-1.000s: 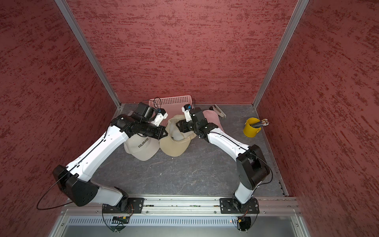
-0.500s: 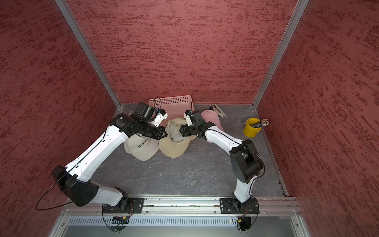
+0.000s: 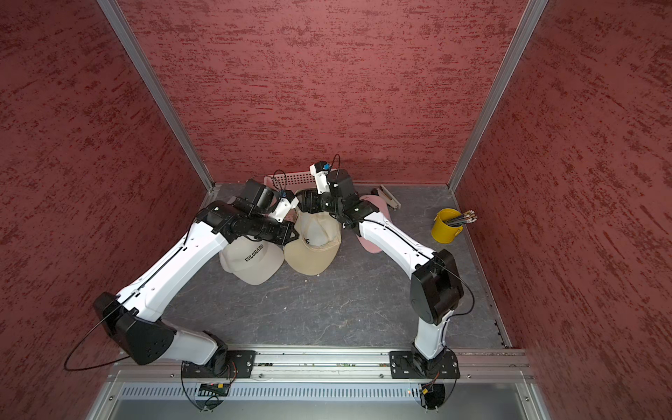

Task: Turn the baseball cap inside out
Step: Turn over the baseball cap.

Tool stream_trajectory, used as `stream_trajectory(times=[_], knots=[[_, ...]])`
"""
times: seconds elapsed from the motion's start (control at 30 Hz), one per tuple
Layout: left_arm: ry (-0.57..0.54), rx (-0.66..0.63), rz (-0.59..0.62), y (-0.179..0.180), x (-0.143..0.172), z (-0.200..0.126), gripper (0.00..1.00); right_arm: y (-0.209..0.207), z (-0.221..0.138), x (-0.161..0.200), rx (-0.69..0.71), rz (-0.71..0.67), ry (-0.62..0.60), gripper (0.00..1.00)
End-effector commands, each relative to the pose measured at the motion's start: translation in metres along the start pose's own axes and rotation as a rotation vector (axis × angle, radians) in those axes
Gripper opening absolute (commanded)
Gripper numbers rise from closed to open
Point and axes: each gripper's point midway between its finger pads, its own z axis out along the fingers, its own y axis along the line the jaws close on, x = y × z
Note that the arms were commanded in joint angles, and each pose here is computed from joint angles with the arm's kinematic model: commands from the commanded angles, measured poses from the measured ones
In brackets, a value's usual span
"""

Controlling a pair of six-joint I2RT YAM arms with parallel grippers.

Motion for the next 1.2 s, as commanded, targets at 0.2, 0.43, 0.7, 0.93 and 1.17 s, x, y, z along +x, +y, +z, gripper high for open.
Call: stream_trajectory(times=[0.2,0.43,0.7,0.93,1.17], knots=[[-0.024,0.011,-0.105,0.018,0.001,0.0,0.0,-0.031,-0.024,-0.044,0.087,0.034,-0.105,0.71],[-0.023,0.055,-0.191,0.025,-0.012,-0.005,0.0,-0.028,-0.006,0.074,0.05,-0.087,0.314,0.7],[0.106,-0.024,-0.159,0.034,0.013,0.012,0.0,-0.034,-0.012,0.119,0.049,-0.044,0.393,0.73],[0.171,0.018,-0.215,0.033,0.017,0.022,0.0,-0.026,-0.045,0.094,0.108,-0.104,0.294,0.75],[0.221,0.047,-0.234,0.028,0.02,0.036,0.0,0.009,-0.084,0.063,0.042,-0.161,0.201,0.8]])
